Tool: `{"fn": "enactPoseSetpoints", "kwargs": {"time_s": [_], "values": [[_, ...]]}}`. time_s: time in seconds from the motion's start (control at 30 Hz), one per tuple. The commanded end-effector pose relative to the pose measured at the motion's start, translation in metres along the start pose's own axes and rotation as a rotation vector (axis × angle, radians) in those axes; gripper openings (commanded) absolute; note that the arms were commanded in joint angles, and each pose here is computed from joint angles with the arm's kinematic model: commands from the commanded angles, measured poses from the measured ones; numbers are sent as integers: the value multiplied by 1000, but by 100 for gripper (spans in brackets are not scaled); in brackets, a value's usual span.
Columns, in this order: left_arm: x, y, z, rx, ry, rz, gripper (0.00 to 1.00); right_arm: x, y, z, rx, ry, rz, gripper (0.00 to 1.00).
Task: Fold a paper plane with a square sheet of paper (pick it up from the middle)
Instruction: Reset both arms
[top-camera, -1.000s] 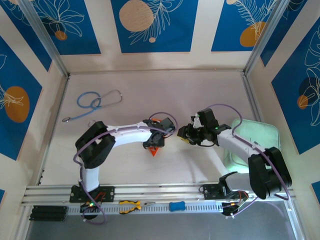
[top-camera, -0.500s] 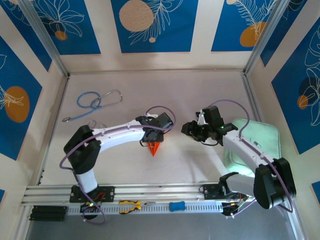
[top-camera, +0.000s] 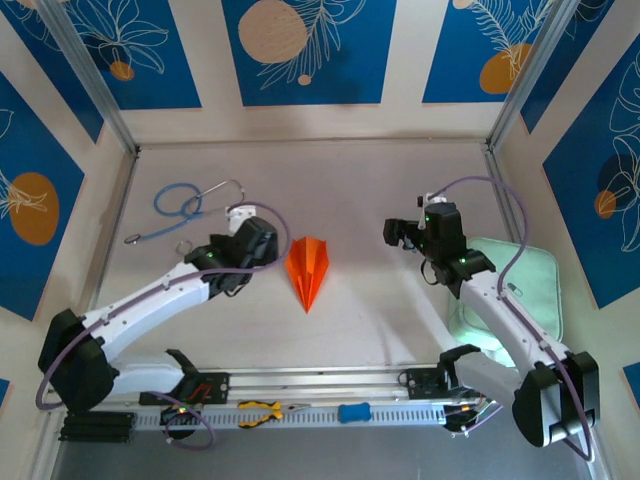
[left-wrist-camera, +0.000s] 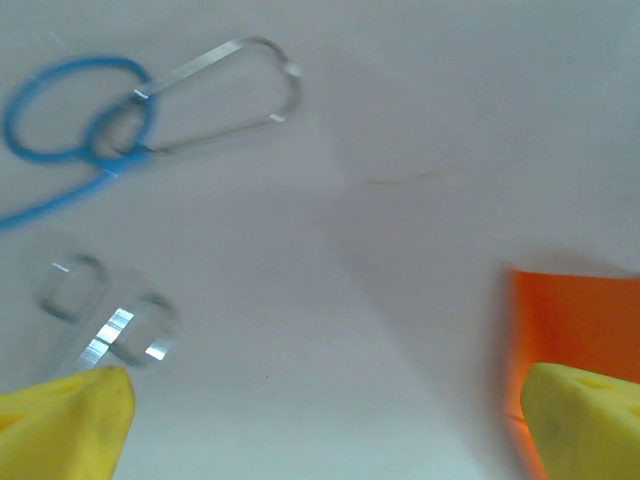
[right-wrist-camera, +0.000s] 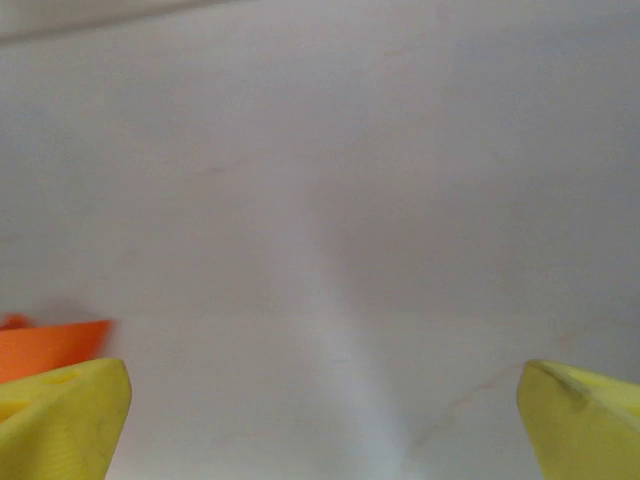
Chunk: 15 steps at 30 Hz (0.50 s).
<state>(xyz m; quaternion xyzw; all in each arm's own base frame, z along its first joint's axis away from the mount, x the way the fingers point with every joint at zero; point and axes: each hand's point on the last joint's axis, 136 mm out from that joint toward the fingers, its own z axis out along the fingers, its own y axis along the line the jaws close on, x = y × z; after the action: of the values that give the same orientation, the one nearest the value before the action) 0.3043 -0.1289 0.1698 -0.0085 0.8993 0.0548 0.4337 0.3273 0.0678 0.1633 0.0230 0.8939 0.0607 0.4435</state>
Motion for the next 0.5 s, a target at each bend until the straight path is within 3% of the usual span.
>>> {"fn": "enactPoseSetpoints", "kwargs": {"time_s": [0.0,0.13,0.27,0.47], "values": [[-11,44,19,-129,-97,103,100,-13,-28,11,111,-96,-110,99],[-3,89,46,-184,-60,47,100,2,-43,32,61,-78,-63,99],[2,97,67,-208,-108,139,100,2,-39,40,-16,-170,-75,99],[16,101,92,-166,-121,115,100,13,-33,49,-143,-229,-104,99]]}}
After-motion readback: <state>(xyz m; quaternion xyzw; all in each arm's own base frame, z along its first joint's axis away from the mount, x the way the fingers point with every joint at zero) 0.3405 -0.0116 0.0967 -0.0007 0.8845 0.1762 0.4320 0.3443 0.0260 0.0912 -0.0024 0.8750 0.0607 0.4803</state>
